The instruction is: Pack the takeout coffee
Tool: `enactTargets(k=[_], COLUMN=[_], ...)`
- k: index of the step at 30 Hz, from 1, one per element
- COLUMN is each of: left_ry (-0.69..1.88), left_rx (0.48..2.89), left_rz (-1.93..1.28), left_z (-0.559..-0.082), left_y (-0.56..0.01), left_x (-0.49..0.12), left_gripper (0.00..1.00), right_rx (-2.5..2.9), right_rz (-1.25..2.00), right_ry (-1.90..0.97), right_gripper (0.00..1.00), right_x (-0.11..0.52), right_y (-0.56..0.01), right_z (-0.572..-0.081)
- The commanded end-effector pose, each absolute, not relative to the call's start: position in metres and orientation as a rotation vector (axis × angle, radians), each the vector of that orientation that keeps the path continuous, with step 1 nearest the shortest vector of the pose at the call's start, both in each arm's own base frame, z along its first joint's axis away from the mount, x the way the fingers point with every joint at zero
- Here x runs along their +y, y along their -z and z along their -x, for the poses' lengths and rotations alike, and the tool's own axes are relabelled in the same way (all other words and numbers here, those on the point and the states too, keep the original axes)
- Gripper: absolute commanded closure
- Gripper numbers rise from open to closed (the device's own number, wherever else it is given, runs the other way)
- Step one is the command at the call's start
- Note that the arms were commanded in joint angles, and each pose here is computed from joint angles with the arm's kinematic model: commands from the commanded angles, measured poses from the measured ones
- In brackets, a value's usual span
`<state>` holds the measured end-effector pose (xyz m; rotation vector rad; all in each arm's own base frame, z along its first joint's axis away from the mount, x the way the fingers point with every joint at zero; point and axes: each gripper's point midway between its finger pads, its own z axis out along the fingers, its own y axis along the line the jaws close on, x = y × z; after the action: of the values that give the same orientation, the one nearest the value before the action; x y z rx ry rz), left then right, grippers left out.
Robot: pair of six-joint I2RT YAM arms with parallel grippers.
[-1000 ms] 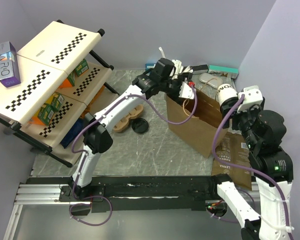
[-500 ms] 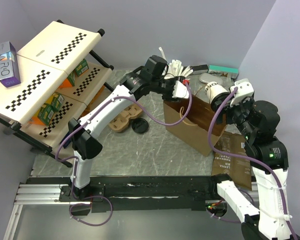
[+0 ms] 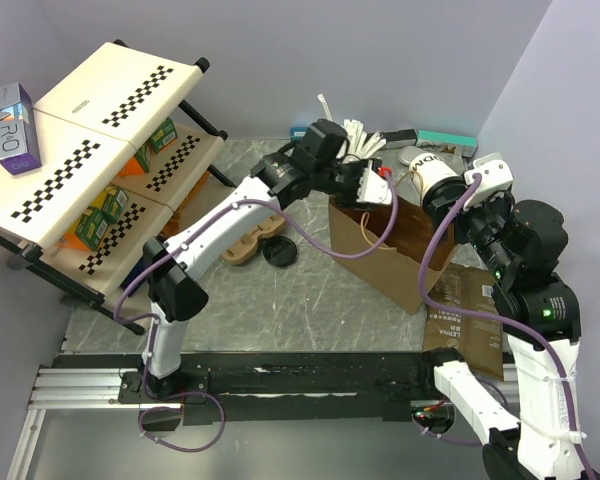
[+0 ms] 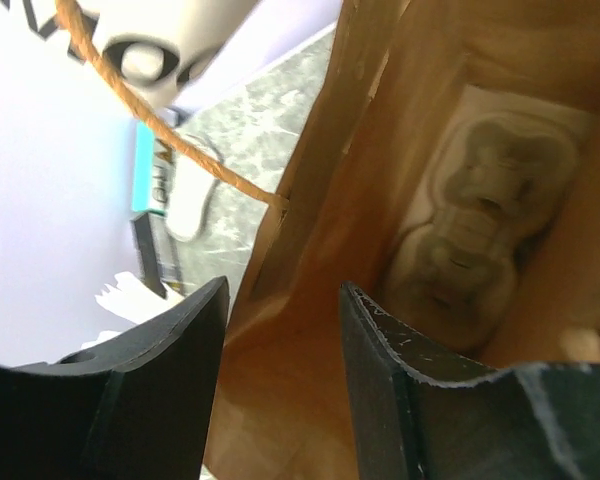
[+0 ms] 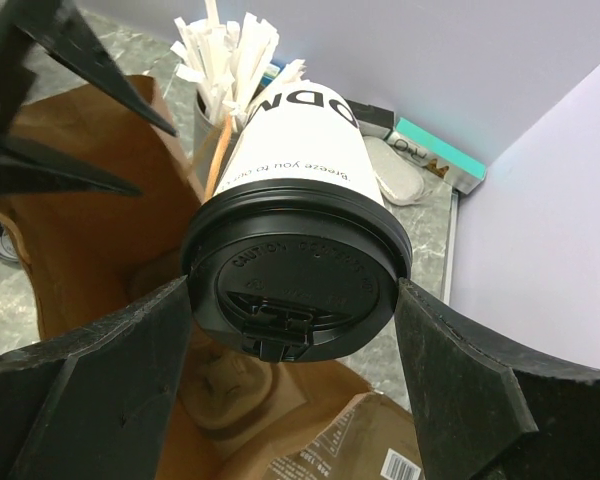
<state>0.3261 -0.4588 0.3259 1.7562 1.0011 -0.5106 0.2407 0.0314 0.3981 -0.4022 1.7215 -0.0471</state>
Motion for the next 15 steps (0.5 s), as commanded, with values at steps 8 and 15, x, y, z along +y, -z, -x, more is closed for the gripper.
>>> enactTargets(k=[8,15], left_ry=[0.333,0.284], left_rx=[0.891,0.860], left_rz=[-1.760,-1.789], left_z=[-0.345,-0.338], left_y=[-0.330,-0.328], left_x=[-0.494,-0.485], left_gripper=[0.61,0.99], right_rx=[1.656,1.628], right_rz=[0.350,0.346], right_ry=[0.075,0.115], right_gripper=[1.00,1.00], right_x=[0.024,0.018], right_y=[-0.422,-0.430], right_z=[-0.235,-0.230])
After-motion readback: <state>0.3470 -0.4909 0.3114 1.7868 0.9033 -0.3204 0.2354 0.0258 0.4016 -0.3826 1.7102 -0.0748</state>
